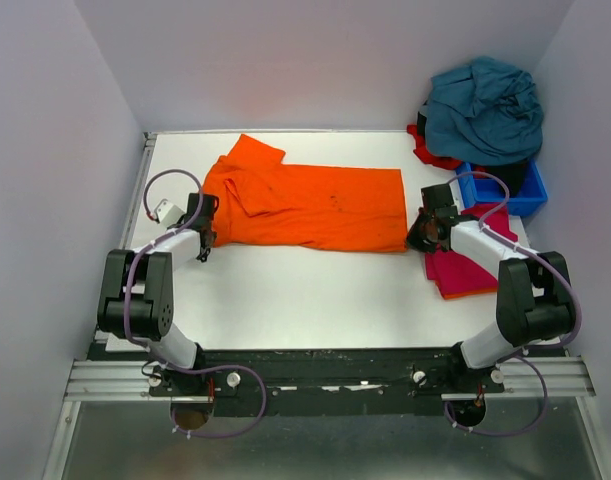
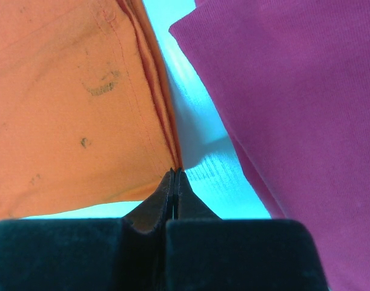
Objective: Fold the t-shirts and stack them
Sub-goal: Fold the flattened tshirt in 1/3 of the way
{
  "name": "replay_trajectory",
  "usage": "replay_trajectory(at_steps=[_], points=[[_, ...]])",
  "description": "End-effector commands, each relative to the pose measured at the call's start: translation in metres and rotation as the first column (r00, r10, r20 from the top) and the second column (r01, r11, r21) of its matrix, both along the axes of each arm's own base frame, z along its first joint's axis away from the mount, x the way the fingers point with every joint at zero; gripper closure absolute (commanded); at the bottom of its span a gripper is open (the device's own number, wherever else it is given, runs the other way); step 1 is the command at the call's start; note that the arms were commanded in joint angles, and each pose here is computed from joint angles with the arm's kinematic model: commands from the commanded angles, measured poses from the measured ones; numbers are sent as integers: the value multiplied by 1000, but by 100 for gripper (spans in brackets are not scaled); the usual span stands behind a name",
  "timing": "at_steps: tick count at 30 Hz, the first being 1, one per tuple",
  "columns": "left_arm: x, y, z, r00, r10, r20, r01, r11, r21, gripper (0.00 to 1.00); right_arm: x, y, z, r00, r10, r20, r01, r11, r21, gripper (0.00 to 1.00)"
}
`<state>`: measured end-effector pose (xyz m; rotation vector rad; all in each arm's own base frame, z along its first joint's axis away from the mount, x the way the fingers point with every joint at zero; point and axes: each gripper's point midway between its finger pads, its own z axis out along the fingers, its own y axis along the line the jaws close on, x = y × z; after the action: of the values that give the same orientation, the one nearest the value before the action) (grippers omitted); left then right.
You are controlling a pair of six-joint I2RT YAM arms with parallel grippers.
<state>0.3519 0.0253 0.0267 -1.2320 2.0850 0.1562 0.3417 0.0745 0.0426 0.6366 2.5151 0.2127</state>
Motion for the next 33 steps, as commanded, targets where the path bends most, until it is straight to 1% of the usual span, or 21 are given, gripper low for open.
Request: replay_trajectory(at_steps=[1,4,5,6,9,10,15,17,22,26,29,32,33], points=[[8,4,-8,1000,21,-10,-21,999,-29,72,4,-5,8,1000,-6,14,6,1000,-21,99],[7,10,-1,999,29,25,-28,999,-28,92,4,-7,11,1000,-9,19,10,999,-31,99],[7,12,3,999,31,43,-31,999,-19,93,3,-8,12,1000,-12,21,13,999,-33,99],[7,14,7,998,31,58,-30,999,-15,100,2,-8,13,1000,-12,21,12,999,-32,99],[10,17,16,997,-4,77,4,1000,-1,100,3,-10,20,999,-12,33,13,999,-35,99],[11,26,21,996,9,85,-9,1000,5,100,1,-11,20,999,-11,30,12,999,-38,99],[8,31,37,993,3,119,-6,1000,24,100,-5,-17,19,1000,-17,10,17,998,-53,99],[4,34,39,993,11,120,-15,999,33,100,-9,-18,14,1000,-18,-12,18,998,-58,99],[-8,43,44,993,48,110,-54,997,51,100,-12,-20,10,1000,-21,-22,20,998,-59,99],[-10,43,46,992,54,118,-59,998,37,100,-8,-18,15,1000,-18,-11,18,999,-47,99],[-5,52,57,988,91,125,-96,995,36,100,-1,-27,26,999,-42,-2,42,998,-50,99],[-6,60,54,990,101,98,-104,994,20,100,-1,-30,33,998,-49,27,50,998,-37,99],[-6,53,48,992,81,100,-81,997,-7,100,-3,-26,30,999,-39,26,39,999,-18,99]])
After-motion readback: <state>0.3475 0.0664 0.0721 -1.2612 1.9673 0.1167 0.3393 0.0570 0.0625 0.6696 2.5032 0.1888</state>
